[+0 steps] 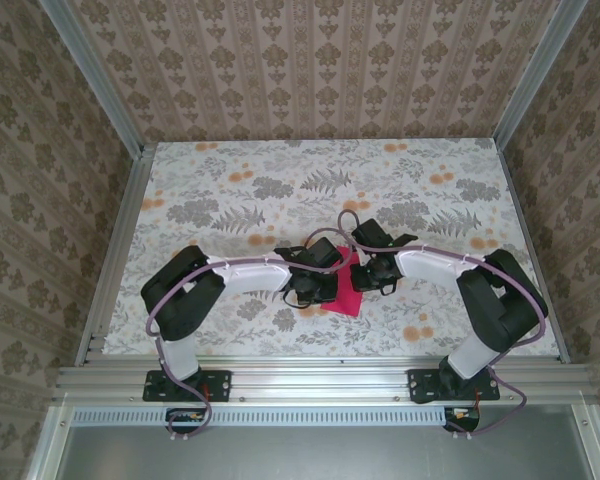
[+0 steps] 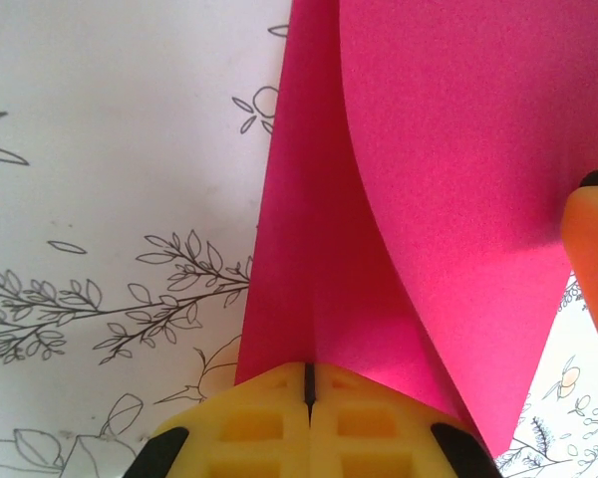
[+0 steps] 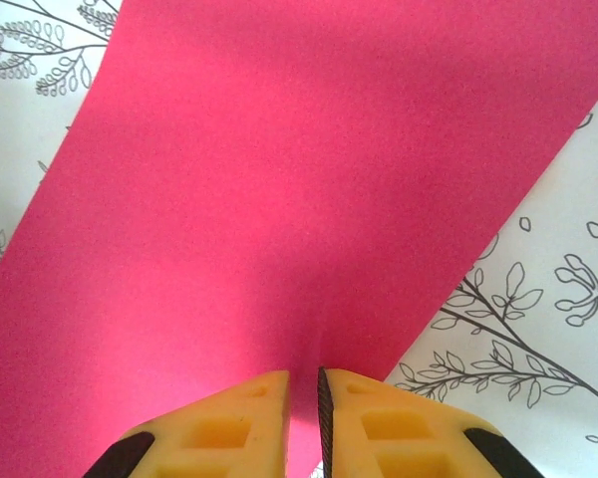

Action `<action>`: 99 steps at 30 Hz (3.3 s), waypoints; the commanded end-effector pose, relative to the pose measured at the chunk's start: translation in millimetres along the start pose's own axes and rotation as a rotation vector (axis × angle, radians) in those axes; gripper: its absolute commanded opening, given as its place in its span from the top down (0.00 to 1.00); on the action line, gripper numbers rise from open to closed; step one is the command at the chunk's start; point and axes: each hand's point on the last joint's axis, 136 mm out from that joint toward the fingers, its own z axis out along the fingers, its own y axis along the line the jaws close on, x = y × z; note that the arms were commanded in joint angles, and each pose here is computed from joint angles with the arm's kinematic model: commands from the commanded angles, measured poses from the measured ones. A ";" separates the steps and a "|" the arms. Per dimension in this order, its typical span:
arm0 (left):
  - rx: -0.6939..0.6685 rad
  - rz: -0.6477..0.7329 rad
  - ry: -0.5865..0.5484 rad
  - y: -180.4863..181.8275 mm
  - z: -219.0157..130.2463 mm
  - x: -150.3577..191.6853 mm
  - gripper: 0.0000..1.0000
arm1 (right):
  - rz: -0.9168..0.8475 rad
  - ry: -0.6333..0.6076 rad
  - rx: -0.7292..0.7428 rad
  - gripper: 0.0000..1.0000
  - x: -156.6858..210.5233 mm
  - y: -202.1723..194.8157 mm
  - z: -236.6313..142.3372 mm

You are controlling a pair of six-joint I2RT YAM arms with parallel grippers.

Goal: Fold a paper plane with a square sheet of paper (pick it up from the middle)

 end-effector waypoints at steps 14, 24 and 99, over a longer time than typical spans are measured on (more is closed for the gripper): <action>0.019 -0.012 0.011 -1.5 5.5 2.5 1.00 | 0.055 -0.153 -0.255 0.55 21.1 25.9 -49.3; 0.053 -0.015 -0.004 -5.7 -0.6 -1.9 1.00 | 0.005 -0.188 -0.477 0.43 32.2 61.5 -58.5; -0.016 -0.003 0.049 10.5 15.3 9.9 1.00 | 0.019 -0.110 -0.270 0.97 11.8 30.1 -24.2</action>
